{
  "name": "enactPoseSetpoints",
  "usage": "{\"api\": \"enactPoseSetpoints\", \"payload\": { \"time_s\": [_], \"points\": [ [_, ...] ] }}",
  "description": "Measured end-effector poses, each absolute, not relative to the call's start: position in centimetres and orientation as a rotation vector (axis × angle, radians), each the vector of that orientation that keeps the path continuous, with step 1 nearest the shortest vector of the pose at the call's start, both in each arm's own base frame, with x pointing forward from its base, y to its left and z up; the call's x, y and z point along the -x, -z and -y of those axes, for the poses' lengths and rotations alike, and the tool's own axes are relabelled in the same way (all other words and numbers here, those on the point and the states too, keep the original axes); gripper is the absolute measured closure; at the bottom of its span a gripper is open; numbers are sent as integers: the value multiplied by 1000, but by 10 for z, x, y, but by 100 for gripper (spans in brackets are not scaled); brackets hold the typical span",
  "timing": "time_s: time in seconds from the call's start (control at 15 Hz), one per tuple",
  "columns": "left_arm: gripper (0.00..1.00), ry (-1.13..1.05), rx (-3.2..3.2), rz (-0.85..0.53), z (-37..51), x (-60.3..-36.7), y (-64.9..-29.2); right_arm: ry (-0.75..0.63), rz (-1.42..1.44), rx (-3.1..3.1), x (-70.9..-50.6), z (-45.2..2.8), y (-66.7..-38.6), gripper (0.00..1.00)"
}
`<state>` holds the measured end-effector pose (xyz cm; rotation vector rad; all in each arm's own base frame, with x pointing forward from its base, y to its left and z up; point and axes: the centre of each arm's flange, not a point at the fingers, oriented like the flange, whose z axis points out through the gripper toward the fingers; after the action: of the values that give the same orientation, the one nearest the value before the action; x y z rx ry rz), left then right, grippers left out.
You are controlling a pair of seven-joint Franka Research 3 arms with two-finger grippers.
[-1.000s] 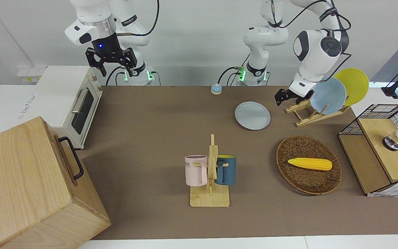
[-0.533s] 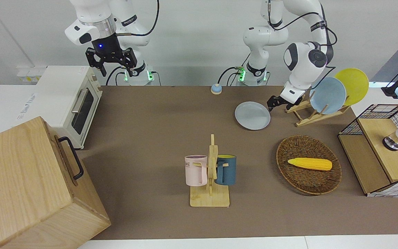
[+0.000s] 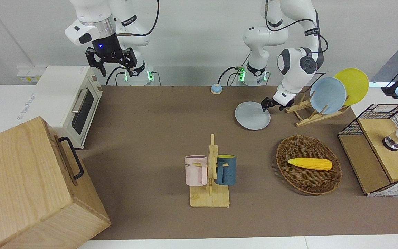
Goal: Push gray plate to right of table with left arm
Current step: 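Move the left gripper down toward the gray plate's rim nearest the robot, then lower the left gripper against the gray plate's edge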
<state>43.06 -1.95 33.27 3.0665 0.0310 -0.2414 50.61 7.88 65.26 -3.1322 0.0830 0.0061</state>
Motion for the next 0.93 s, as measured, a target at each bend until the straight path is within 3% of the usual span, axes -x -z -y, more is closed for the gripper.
{"api": "enactPoseSetpoints", "payload": {
  "time_s": [0.6, 0.87, 0.93],
  "points": [
    [7, 216, -3065, 24, 14, -424, -314, -6, -83, 3132, -506, -79, -653, 0],
    [13, 227, -3058, 16, 14, -424, -304, -6, -83, 3132, -506, -79, -653, 0],
    [19, 231, -3051, 5, 15, -424, -303, -6, -83, 3132, -506, -79, -653, 0]
  ]
}}
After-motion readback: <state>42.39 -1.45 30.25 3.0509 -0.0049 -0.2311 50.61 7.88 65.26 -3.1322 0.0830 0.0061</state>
